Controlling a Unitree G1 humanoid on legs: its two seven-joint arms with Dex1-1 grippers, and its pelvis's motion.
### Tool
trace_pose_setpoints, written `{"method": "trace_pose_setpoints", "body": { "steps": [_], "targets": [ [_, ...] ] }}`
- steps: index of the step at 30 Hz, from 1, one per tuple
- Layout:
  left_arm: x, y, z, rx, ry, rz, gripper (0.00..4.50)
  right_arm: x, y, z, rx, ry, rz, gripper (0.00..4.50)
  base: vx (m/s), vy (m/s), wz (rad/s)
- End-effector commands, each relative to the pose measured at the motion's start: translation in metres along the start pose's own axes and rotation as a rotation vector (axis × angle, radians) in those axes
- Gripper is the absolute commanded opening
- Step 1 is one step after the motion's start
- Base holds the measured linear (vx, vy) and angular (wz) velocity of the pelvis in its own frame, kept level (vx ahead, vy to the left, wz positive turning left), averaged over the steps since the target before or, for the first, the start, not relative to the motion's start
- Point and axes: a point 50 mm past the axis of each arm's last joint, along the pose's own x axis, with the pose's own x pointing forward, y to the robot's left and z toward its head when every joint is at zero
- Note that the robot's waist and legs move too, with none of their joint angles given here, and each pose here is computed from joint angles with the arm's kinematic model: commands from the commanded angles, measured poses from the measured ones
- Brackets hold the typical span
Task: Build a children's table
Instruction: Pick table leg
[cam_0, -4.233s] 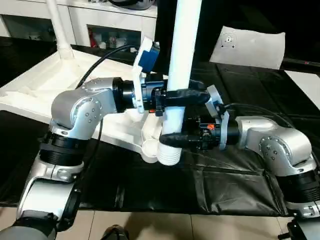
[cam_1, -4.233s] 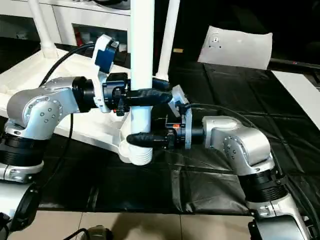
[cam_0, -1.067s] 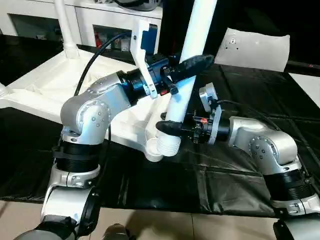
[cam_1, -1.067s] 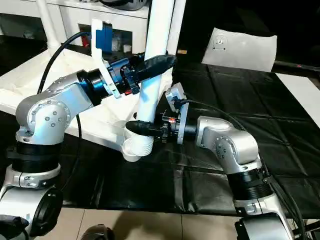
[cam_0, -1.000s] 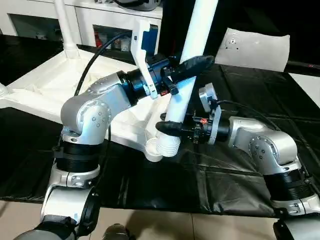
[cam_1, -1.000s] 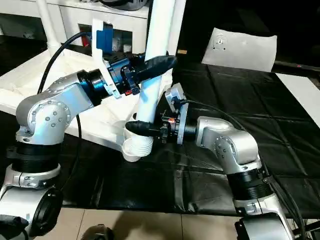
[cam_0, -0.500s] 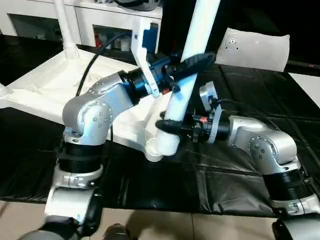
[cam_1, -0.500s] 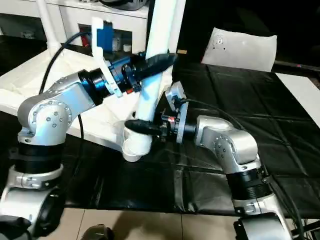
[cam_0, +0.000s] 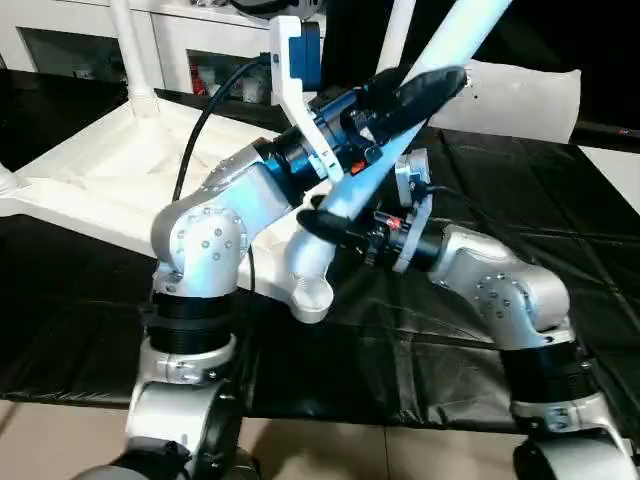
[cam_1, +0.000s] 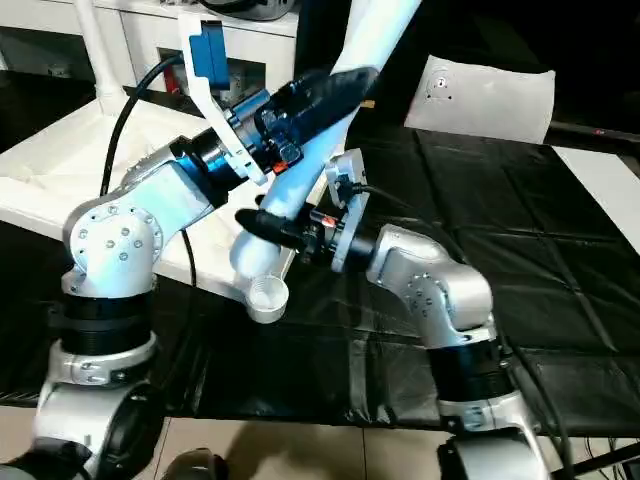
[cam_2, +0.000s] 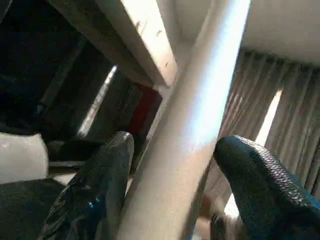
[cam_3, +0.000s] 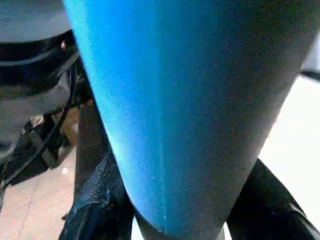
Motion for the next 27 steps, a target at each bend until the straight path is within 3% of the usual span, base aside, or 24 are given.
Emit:
{"method": "trace_pose_setpoints", "body": {
  "steps": [1,5,8,15,17,19,21,24,25,27],
  "targets": [
    [0.011,-0.021,0.011,-0.007,-0.053,-0.129,3.34,-0.012,-0.014,-0.005,0.040,-0.003,-0.116,1.89,0.000,0.000,0.00],
    [-0.002,-0.011,0.024,-0.021,-0.157,-0.061,3.62,-0.016,-0.017,-0.002,0.039,-0.064,-0.187,1.89,0.000,0.000,0.00],
    [-0.009,-0.007,0.024,-0.010,-0.161,-0.019,3.86,-0.020,-0.017,0.000,0.025,-0.077,-0.218,1.88,0.000,0.000,0.00],
    [-0.049,0.022,0.013,0.156,-0.036,0.296,3.87,-0.041,-0.021,0.000,-0.104,-0.040,-0.453,1.88,0.000,0.000,0.00],
    [-0.088,0.042,-0.001,0.283,0.114,0.546,3.87,-0.052,-0.020,-0.002,-0.185,-0.021,-0.613,1.88,0.000,0.000,0.00],
    [-0.114,0.051,-0.010,0.357,0.194,0.699,3.87,-0.058,-0.016,-0.003,-0.204,-0.036,-0.672,1.88,0.000,0.000,0.00],
    [-0.134,0.052,-0.018,0.409,0.254,0.797,3.87,-0.064,-0.010,-0.009,-0.231,-0.005,-0.739,1.88,0.000,0.000,0.00],
    [-0.173,0.054,-0.039,0.535,0.390,0.976,3.87,-0.073,0.006,-0.032,-0.166,0.043,-0.766,1.88,0.000,0.000,0.00],
    [-0.173,0.054,-0.039,0.535,0.390,0.976,3.87,-0.073,0.006,-0.032,-0.166,0.043,-0.766,1.88,0.000,0.000,0.00],
    [-0.190,0.052,-0.049,0.535,0.379,1.032,3.87,-0.082,0.008,-0.047,-0.185,0.095,-0.813,1.88,0.000,0.000,0.00]
  ]
}}
